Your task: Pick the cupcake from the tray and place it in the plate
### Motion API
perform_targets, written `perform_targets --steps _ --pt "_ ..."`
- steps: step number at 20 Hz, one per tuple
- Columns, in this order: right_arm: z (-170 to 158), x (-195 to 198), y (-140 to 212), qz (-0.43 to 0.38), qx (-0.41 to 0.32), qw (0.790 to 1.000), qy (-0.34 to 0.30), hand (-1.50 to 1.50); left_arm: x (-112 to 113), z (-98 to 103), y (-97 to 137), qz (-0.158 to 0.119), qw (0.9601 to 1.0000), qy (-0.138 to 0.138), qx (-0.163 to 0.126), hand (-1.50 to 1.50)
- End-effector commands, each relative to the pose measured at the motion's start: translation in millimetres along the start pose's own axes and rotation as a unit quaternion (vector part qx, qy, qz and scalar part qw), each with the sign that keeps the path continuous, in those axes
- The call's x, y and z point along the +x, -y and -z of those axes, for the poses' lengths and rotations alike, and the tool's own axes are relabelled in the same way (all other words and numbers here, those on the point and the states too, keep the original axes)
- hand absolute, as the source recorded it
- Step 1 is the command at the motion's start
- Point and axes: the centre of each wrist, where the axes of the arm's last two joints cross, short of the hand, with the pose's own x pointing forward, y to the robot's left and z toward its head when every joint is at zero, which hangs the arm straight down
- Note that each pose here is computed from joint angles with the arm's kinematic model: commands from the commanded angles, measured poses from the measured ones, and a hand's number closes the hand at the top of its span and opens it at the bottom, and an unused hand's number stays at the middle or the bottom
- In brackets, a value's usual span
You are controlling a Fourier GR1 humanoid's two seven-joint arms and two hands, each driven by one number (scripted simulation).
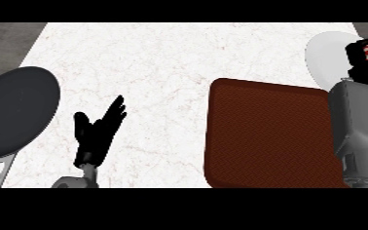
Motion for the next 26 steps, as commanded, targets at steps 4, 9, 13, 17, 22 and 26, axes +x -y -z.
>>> perform_targets --steps 4,9,13,17,22,26 --pt "24.5 -21.8 -9.7 0.027 -0.054 0.998 -0.030 1.50 14.0 7.6 13.1 -0.002 1.0000 0.006 -0.002 0.00" --pt "44.9 -44.1 -14.3 0.013 -0.065 0.997 -0.030 1.50 -5.3 0.8 -0.7 -0.008 0.9999 -0.006 0.011 0.00" --pt "47.0 -46.5 -20.4 -0.111 0.050 0.983 -0.136 -1.50 0.1 -0.1 3.9 -0.007 0.9999 -0.004 0.012 0.00" --pt "14.0 -55.2 -22.4 -0.087 0.080 0.984 -0.133 -1.50 -5.6 -1.4 -4.1 -0.012 0.9999 0.002 0.012 0.00" --pt "21.4 -33.0 -22.9 -0.019 0.043 0.995 -0.086 -1.50 -8.8 -2.9 -0.8 -0.005 0.9999 -0.011 0.007 0.00" --pt "28.2 -14.8 -20.3 0.044 -0.009 0.997 -0.064 -1.50 -8.0 -4.2 -4.2 -0.005 0.9999 -0.010 0.000 0.00"
